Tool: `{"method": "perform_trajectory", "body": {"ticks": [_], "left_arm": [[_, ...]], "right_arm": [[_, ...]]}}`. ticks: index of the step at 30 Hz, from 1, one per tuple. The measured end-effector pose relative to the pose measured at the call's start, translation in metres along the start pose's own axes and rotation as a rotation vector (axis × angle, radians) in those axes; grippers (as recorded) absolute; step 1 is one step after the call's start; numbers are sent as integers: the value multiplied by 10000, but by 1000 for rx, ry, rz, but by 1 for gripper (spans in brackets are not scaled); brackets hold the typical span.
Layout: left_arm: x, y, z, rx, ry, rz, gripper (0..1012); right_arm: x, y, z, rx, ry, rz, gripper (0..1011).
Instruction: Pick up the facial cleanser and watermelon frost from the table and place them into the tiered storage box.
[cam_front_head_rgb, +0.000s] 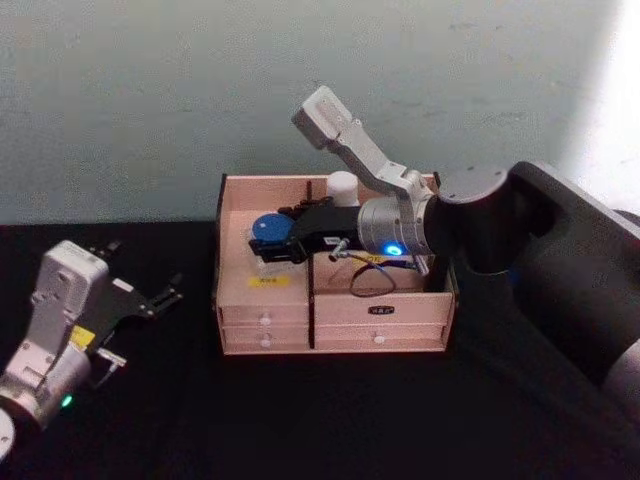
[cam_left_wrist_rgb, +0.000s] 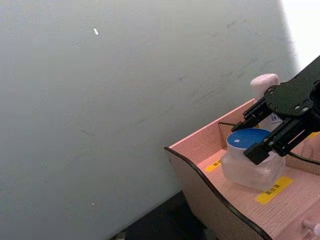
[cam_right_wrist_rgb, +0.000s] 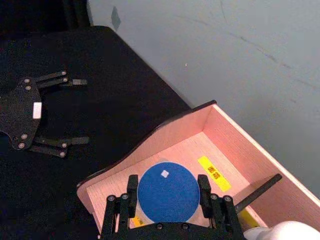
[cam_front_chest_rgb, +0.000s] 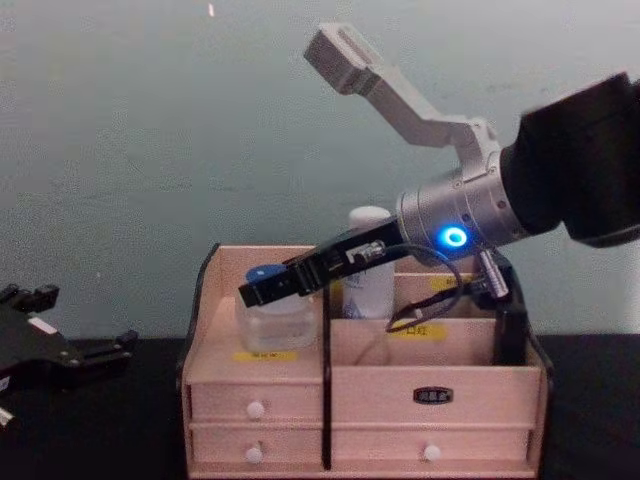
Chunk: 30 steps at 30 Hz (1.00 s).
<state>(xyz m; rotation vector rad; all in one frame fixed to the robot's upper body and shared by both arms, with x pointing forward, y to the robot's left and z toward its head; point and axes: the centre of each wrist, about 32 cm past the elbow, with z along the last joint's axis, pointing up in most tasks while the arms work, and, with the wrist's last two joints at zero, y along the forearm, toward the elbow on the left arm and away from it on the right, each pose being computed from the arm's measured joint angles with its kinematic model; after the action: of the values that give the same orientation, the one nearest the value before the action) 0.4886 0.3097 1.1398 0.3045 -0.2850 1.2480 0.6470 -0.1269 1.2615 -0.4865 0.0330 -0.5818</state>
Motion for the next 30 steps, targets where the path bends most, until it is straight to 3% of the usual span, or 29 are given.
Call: {"method": "perform_trajectory", "body": {"ticks": [17, 25, 30], "left_arm": [[0, 0, 0, 0, 0, 0, 1002], [0, 0, 0, 0, 0, 0, 1001], [0, 0, 0, 0, 0, 0, 1001]], "right_arm": [[-8, 14, -17, -3, -8, -4, 723], [-6, 12, -19, -6, -6, -3, 944], [-5, 11, -17, -5, -6, -2, 1002]]}}
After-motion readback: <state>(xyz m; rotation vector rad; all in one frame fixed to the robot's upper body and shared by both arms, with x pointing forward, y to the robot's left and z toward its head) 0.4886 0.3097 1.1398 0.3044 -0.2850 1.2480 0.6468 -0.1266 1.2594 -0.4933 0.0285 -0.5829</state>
